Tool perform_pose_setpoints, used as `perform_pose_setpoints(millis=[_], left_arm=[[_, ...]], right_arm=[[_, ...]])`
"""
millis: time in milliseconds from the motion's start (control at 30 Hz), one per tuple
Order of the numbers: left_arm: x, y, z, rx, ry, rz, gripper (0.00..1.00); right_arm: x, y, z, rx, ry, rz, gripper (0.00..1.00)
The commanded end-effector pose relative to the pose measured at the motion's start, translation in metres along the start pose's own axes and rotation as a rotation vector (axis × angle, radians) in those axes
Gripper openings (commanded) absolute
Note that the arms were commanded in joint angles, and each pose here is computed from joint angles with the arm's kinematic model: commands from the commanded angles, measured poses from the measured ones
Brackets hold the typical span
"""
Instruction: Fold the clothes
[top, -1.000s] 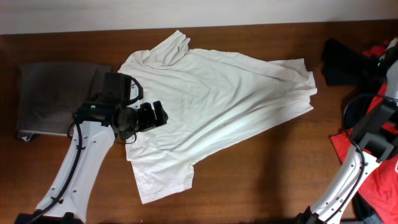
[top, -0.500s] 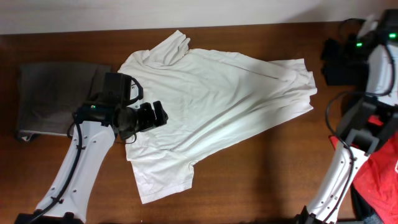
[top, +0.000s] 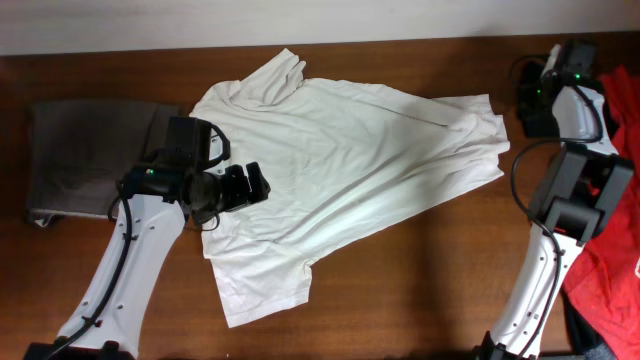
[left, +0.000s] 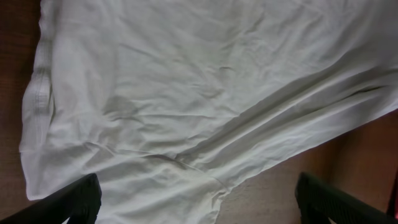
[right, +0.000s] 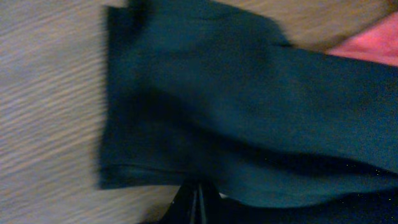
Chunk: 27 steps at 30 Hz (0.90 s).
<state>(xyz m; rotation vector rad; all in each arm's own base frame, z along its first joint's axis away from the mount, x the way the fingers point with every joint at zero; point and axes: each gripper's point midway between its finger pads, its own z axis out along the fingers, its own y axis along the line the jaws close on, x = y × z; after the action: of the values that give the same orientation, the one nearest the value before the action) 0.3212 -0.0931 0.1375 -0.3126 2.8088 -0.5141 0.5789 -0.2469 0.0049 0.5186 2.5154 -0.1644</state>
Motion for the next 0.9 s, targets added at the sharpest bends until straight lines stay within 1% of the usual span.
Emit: perform_pose_setpoints(millis=[0,100,133,200,267,400,433,467,567,667,767,800,867], left_arm=[[-0.002,0.001,0.000,-0.008,-0.005,0.006,0.99],[-0.002,0.001,0.000,-0.008,-0.005,0.006,0.99],[-0.002,0.001,0.000,-0.008,-0.005,0.006,1.00],[-0.002,0.001,0.000,-0.008,-0.005,0.006,1.00],[-0.002,0.001,0.000,-0.008,-0.005,0.006,0.99],[-0.002,0.001,0.000,-0.008,-0.005,0.006,0.99],[-0.001,0.001,0.000,-0.009,-0.005,0.006,0.99],[-0.002,0.001,0.000,-0.008,-0.005,0.006,0.99],[-0.002,0.001,0.000,-0.008,-0.005,0.006,0.99],[-0.002,0.001,0.000,-0.008,-0.005,0.006,0.99],[-0.002,0.001,0.000,-0.008,-0.005,0.006,0.99],[-0.002,0.001,0.000,-0.008,-0.005,0.006,0.99],[-0.002,0.001,0.000,-0.008,-0.005,0.006,0.99]], right_arm=[[0.025,-0.043,0.012,0.083,0.064,0.045,0.05],[0.012,-0.049,0.000,0.064,0.049,0.058,0.08],[0.005,-0.044,-0.006,0.030,0.042,0.042,0.09],[-0.015,-0.029,-0.027,-0.060,0.014,0.009,0.16],[-0.035,-0.017,-0.051,-0.120,-0.013,0.005,0.19],[-0.065,0.008,-0.108,-0.224,-0.045,-0.006,0.35],[-0.069,0.013,-0.122,-0.236,-0.044,-0.009,0.46],[-0.072,0.016,-0.140,-0.242,-0.042,-0.001,0.49],[-0.071,0.023,-0.183,-0.250,-0.014,0.039,0.50],[-0.055,0.036,-0.220,-0.281,0.047,0.055,0.50],[-0.031,0.047,-0.239,-0.294,0.135,0.055,0.52],[-0.024,0.050,-0.241,-0.296,0.167,0.054,0.54],[-0.015,0.055,-0.238,-0.299,0.205,0.049,0.56]])
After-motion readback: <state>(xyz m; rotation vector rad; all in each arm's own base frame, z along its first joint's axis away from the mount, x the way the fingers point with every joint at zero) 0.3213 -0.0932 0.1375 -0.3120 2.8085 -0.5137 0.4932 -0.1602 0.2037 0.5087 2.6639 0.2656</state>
